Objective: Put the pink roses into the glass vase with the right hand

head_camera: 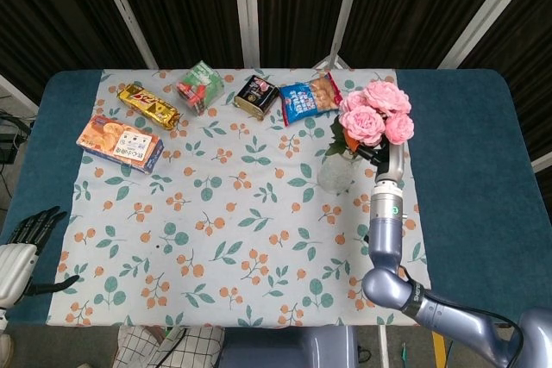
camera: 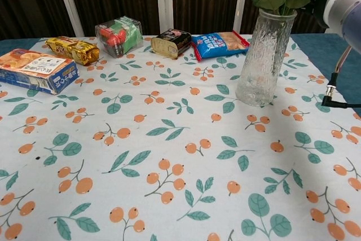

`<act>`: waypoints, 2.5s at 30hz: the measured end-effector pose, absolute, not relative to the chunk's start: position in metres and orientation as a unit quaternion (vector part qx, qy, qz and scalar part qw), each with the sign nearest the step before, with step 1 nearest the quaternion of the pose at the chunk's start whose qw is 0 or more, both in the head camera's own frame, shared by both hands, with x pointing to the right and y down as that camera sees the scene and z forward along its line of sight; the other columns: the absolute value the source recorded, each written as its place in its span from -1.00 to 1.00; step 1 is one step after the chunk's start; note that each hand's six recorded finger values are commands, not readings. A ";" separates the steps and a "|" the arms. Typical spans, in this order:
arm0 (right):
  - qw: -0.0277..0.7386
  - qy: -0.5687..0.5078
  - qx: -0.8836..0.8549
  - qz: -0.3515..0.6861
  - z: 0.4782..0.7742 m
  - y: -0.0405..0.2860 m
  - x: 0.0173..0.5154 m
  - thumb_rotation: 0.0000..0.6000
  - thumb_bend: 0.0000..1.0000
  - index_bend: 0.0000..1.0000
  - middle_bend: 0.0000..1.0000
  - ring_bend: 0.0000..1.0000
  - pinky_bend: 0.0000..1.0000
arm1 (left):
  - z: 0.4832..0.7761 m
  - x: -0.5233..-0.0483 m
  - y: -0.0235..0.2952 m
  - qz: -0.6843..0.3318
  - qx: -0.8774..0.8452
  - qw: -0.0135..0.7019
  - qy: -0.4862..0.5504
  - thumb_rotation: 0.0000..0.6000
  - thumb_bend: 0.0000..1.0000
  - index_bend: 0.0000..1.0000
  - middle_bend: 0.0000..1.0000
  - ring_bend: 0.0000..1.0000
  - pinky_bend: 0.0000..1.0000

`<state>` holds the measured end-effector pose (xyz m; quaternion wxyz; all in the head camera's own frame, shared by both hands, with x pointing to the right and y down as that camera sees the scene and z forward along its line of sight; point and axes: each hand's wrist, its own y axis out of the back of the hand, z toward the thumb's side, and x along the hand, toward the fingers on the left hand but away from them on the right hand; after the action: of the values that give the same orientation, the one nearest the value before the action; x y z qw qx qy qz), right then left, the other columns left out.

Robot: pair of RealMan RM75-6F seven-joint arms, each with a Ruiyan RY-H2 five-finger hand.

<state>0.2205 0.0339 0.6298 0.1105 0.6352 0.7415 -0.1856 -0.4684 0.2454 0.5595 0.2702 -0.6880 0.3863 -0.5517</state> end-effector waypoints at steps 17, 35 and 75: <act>0.097 0.717 0.659 -0.205 0.635 0.043 0.212 1.00 -0.37 -0.98 -0.82 -0.90 -0.99 | 0.559 -0.468 0.245 -0.550 -0.690 0.268 0.387 1.00 -1.00 -1.00 -1.00 -1.00 -1.00; 0.072 0.671 0.697 -0.241 0.628 0.064 0.215 1.00 -0.43 -1.00 -1.00 -1.00 -1.00 | 0.558 -0.467 0.247 -0.549 -0.690 0.272 0.385 1.00 -1.00 -1.00 -1.00 -1.00 -1.00; -0.288 0.508 0.642 -0.496 0.570 0.185 0.382 1.00 -0.43 -1.00 -1.00 -1.00 -1.00 | 0.556 -0.464 0.249 -0.551 -0.677 0.314 0.373 1.00 -1.00 -1.00 -1.00 -1.00 -1.00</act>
<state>0.3821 0.1850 0.5699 -0.2878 0.6423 0.5082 -0.4963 -0.4643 0.2488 0.5555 0.3136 -0.6774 0.3729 -0.5512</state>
